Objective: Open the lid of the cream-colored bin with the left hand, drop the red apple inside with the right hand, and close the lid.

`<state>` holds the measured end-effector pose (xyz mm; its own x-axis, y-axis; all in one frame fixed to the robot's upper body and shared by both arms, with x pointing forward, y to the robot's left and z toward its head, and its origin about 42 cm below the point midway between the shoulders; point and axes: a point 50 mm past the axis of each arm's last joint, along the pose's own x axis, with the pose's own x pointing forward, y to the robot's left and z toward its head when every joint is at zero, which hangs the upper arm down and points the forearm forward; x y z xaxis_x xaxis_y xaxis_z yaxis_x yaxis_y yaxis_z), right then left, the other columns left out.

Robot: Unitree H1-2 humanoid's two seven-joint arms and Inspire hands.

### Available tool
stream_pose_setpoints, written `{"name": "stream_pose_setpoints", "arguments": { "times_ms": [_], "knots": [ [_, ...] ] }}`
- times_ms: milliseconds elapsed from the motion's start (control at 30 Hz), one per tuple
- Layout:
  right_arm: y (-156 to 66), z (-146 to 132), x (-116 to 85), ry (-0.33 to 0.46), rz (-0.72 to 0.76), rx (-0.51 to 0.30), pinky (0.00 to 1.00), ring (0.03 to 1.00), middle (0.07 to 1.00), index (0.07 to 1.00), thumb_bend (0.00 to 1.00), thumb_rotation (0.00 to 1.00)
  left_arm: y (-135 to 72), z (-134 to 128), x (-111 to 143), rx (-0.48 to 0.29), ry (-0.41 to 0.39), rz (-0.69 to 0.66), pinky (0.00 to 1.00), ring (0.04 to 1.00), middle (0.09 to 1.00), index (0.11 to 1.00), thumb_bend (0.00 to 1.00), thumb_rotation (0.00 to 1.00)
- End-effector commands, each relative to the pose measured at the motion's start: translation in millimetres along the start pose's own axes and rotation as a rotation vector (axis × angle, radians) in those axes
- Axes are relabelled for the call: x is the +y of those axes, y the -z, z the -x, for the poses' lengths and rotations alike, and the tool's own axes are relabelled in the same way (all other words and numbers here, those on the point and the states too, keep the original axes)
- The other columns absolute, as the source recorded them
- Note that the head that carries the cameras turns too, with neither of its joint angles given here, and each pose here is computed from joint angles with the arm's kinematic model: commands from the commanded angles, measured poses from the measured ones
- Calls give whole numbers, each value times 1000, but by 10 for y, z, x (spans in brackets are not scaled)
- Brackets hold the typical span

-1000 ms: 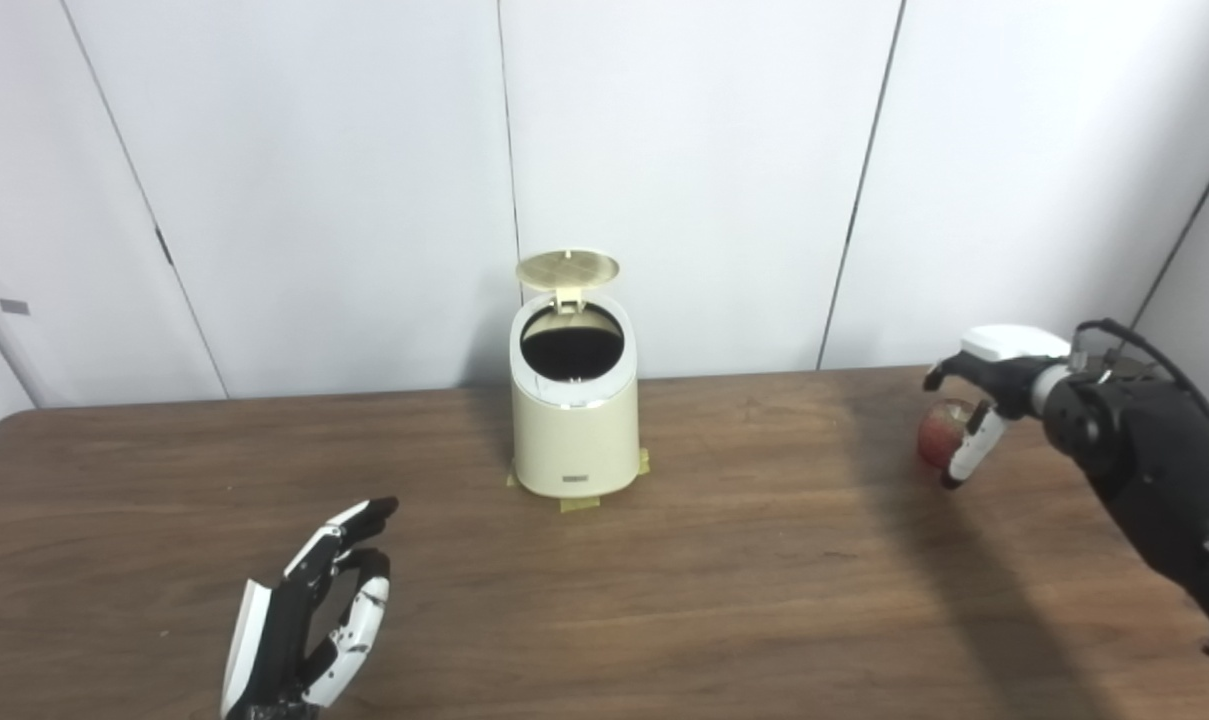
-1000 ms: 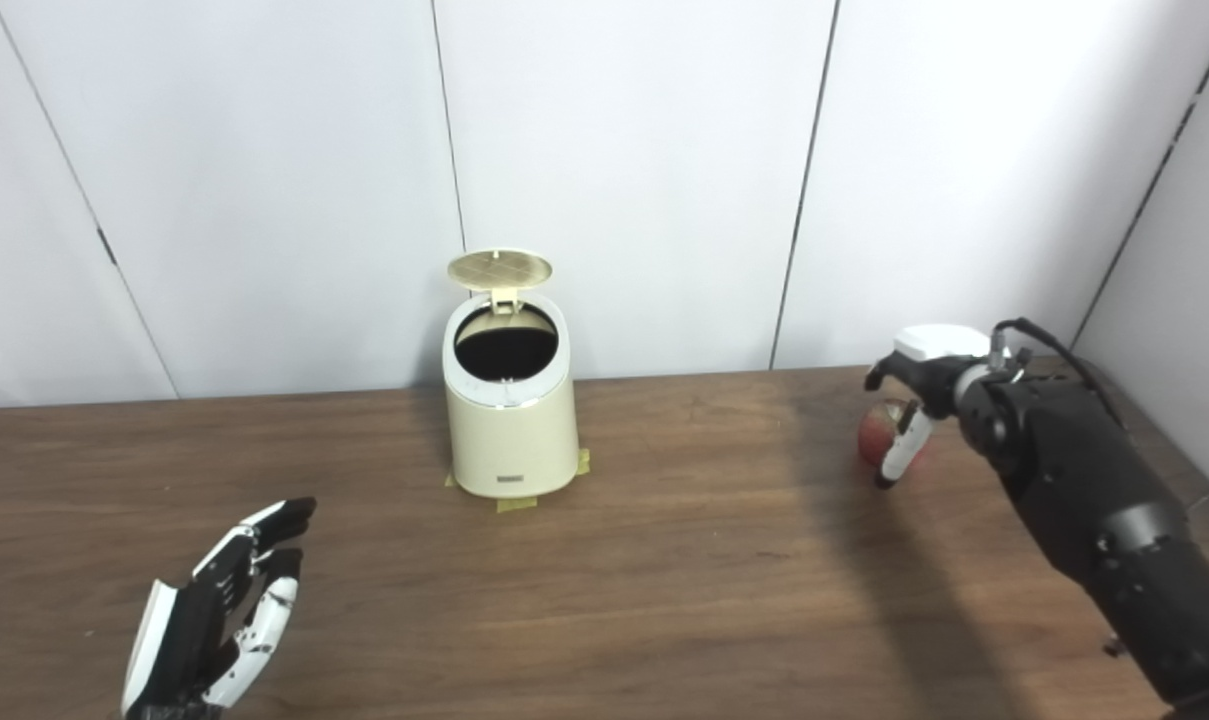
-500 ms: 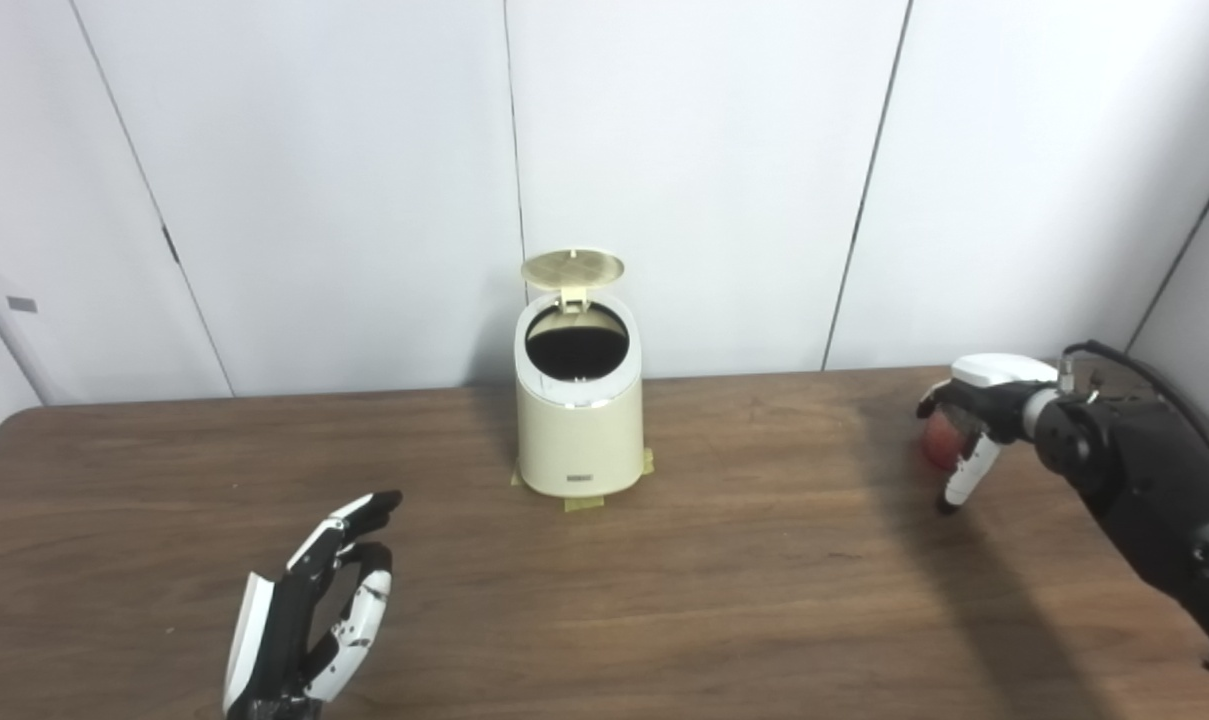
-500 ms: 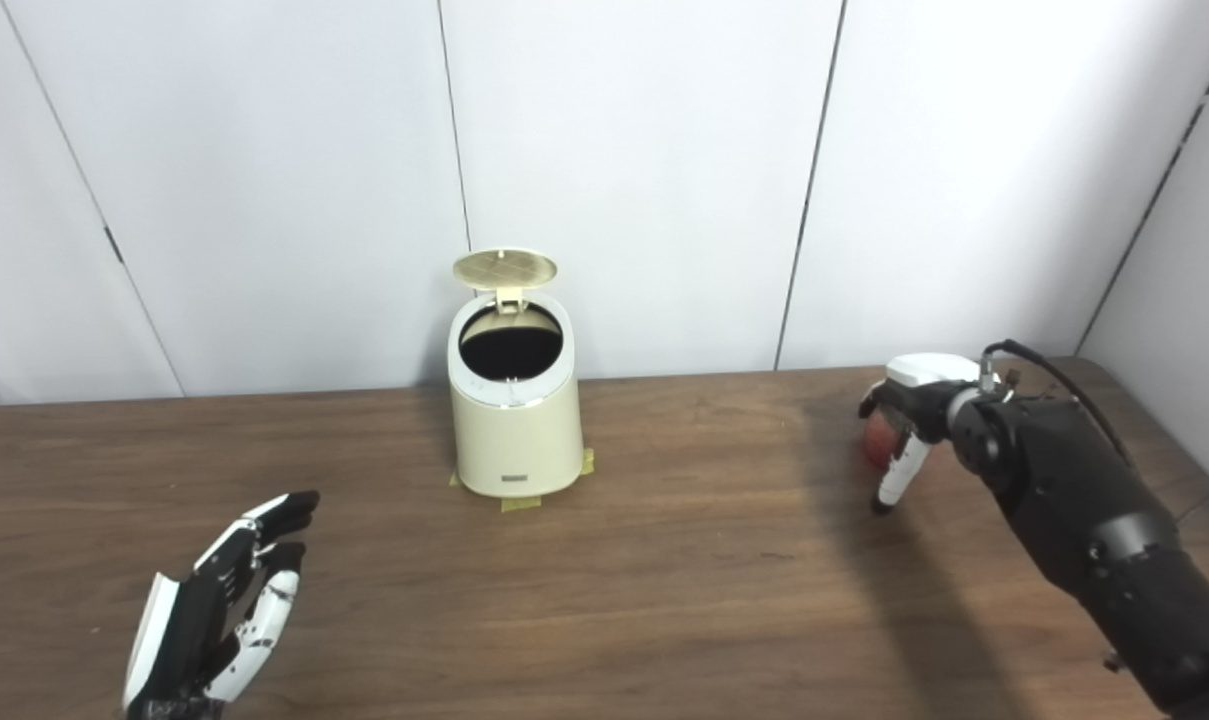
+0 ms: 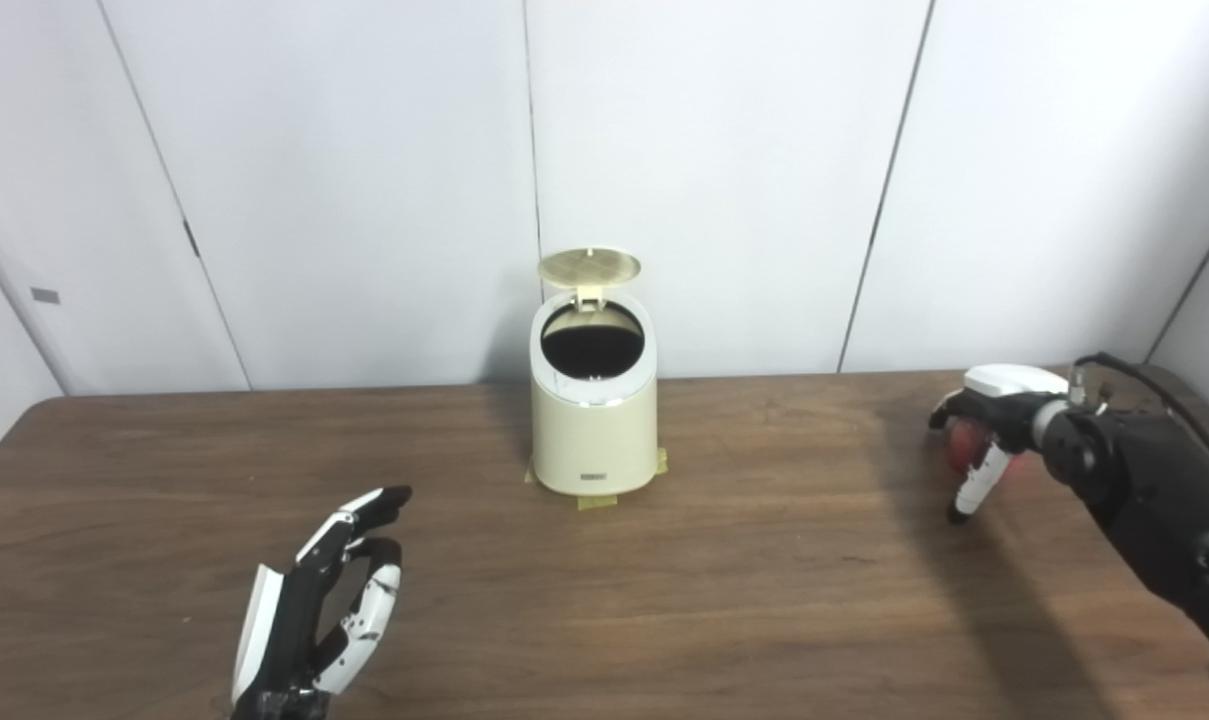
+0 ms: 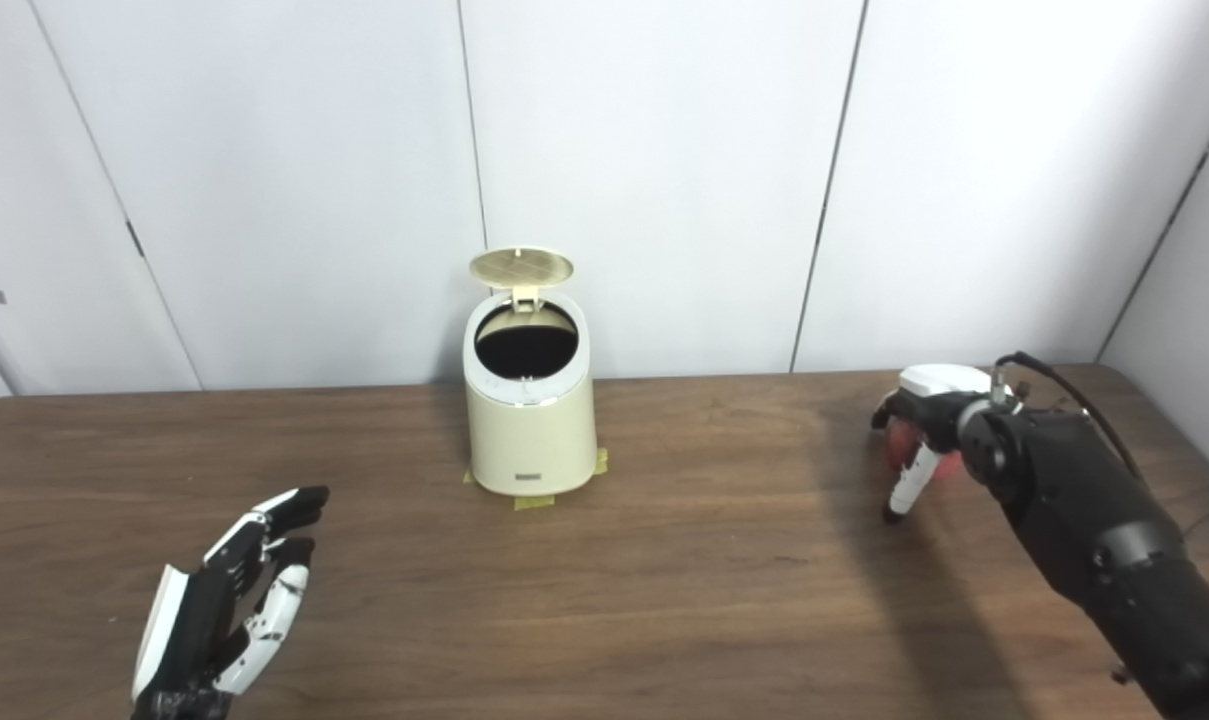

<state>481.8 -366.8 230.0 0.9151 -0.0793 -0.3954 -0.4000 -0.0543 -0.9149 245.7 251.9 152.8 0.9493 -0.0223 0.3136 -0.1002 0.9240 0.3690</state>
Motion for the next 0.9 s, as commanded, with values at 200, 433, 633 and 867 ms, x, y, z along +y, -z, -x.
{"name": "stream_pose_setpoints", "arguments": {
  "times_ms": [200, 433, 633, 867],
  "knots": [
    [61, 9, -213, 120, 188, 27, 406, 523, 564, 578, 649, 4, -105, -17, 12, -53, -35, 16, 716, 804, 811, 780, 201, 602],
    [81, -7, -138, 264, 147, -3, 316, 390, 480, 529, 516, 0, -112, -21, 7, -53, -29, 9, 715, 804, 812, 781, 200, 616],
    [-15, 105, -195, 310, 168, -60, 364, 390, 509, 524, 514, 0, -100, -24, 3, -55, -25, 21, 717, 806, 813, 780, 190, 582],
    [-293, 373, -354, 394, 134, -256, 437, 455, 540, 451, 516, 0, -76, -24, 3, -48, -22, 24, 722, 807, 814, 781, 197, 577]
  ]
}}
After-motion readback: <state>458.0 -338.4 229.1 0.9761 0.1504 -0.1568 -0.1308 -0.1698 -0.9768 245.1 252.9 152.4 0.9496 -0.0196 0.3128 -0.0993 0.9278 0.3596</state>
